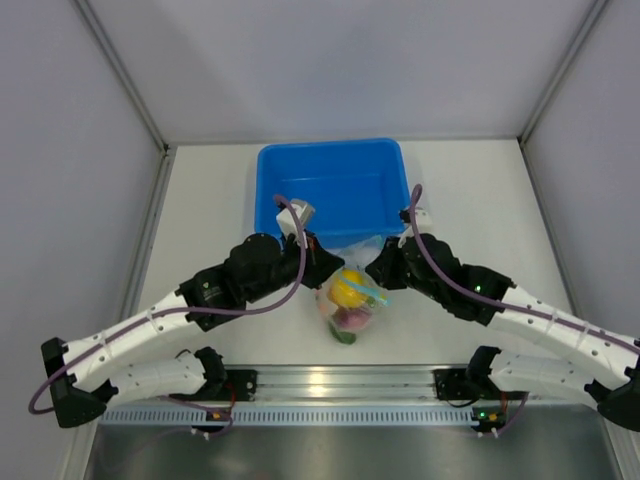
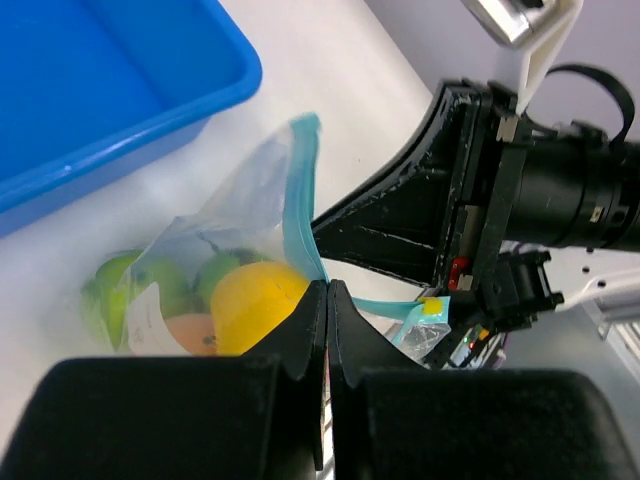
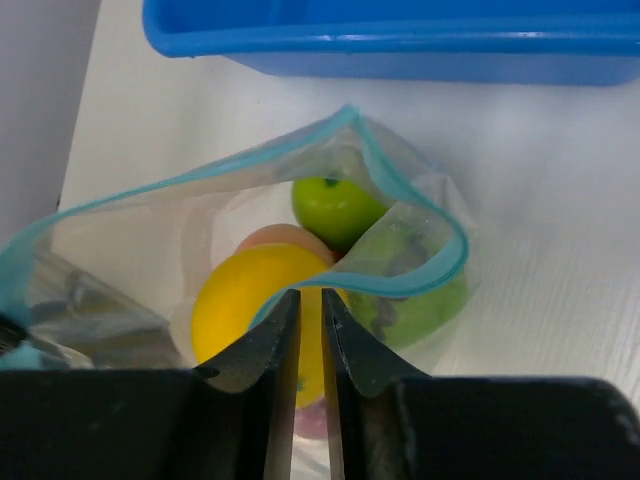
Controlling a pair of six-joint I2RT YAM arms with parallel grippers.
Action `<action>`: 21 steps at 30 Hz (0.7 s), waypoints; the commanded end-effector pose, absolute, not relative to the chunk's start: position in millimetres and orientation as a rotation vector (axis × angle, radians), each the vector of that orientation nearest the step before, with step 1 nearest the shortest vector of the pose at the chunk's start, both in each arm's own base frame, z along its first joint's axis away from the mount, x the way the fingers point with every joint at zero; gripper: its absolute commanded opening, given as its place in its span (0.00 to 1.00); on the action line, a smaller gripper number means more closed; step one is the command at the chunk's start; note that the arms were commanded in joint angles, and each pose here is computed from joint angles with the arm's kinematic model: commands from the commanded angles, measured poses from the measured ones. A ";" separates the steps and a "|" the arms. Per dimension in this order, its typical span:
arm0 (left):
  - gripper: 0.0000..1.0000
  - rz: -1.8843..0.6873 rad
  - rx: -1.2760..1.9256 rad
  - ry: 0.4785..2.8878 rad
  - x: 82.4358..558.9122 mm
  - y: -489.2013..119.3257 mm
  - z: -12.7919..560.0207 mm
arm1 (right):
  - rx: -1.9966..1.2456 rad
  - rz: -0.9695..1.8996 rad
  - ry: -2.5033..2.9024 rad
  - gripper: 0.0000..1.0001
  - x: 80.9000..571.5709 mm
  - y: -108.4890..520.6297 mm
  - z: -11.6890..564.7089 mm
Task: Open the zip-top bag and remove the fake food
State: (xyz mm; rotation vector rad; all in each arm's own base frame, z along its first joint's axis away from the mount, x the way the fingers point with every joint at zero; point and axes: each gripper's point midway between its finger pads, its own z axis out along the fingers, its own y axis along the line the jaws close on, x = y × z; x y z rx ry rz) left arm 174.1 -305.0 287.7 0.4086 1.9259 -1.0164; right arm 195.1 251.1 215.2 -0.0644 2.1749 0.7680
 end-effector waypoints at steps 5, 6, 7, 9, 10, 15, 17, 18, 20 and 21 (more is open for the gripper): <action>0.00 -0.973 0.145 1.769 192.3 -268.3 331.7 | 0.010 0.642 2.099 0.09 206.7 219.6 219.4; 0.00 -0.974 0.148 1.767 191.0 -266.6 332.5 | 0.002 0.622 2.103 0.07 206.8 216.3 215.9; 0.00 -0.976 0.149 1.764 190.7 -266.4 333.7 | -0.005 0.600 2.109 0.06 206.9 212.3 212.8; 0.00 -0.983 0.151 1.754 189.2 -264.4 337.2 | -0.023 0.554 2.128 0.10 207.7 205.8 202.3; 0.00 -0.987 0.157 1.755 188.2 -265.2 337.2 | -0.029 0.550 2.135 0.13 207.7 204.4 199.0; 0.00 -0.981 0.184 1.769 188.5 -269.7 331.8 | 0.004 0.614 2.109 0.25 210.4 202.6 201.6; 0.00 -0.974 0.173 1.784 190.0 -270.4 326.4 | 0.012 0.687 2.081 0.29 207.5 208.7 211.6; 0.00 -0.967 0.169 1.792 191.6 -271.6 323.7 | 0.015 0.722 2.061 0.36 207.6 212.4 217.7; 0.00 -0.961 0.159 1.805 192.7 -272.6 318.7 | 0.016 0.795 2.051 0.43 202.9 219.7 222.7; 0.00 -0.958 0.152 1.814 193.6 -273.4 315.8 | 0.016 0.833 2.037 0.46 201.9 224.1 226.5</action>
